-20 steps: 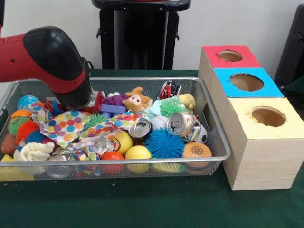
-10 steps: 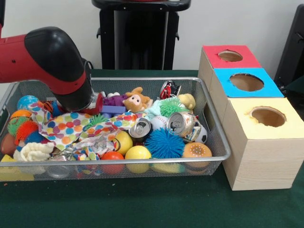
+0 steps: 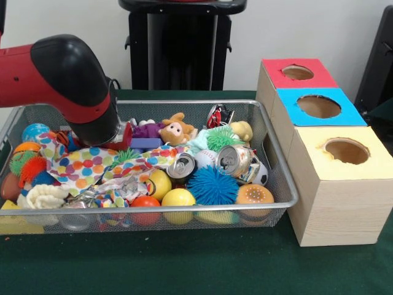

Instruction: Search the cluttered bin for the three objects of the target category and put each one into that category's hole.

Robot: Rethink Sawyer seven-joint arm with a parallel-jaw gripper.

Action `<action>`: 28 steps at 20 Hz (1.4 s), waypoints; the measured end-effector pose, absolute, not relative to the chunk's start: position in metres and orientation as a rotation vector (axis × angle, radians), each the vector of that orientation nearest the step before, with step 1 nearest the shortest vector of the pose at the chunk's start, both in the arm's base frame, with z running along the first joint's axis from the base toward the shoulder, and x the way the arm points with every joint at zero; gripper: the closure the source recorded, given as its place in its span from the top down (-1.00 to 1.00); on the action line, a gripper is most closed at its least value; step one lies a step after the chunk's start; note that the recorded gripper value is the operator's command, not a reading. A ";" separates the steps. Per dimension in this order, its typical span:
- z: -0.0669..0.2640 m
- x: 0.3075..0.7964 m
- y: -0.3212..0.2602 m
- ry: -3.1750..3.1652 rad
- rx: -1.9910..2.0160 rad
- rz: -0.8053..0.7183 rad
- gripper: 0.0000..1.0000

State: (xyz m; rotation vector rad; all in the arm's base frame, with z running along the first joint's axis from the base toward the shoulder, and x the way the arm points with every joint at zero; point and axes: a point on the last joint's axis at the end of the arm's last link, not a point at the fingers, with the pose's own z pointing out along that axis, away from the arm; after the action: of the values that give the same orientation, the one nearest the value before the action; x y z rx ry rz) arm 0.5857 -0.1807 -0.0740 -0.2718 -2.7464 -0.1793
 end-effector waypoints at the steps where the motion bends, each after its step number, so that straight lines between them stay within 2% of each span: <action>1: -0.074 0.586 -0.181 -2.746 -0.271 -0.179 -1.00; 10: -0.072 0.587 -0.180 -2.762 -0.256 -0.159 -1.00; 15: -0.059 0.592 -0.182 -2.790 -0.235 -0.120 -1.00; 28: 0.016 0.628 -0.178 -2.885 -0.166 0.037 -1.00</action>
State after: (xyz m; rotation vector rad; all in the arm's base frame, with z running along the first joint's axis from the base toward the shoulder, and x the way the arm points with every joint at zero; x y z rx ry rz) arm 0.6280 -0.1782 0.0161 -0.1663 -2.8845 0.0368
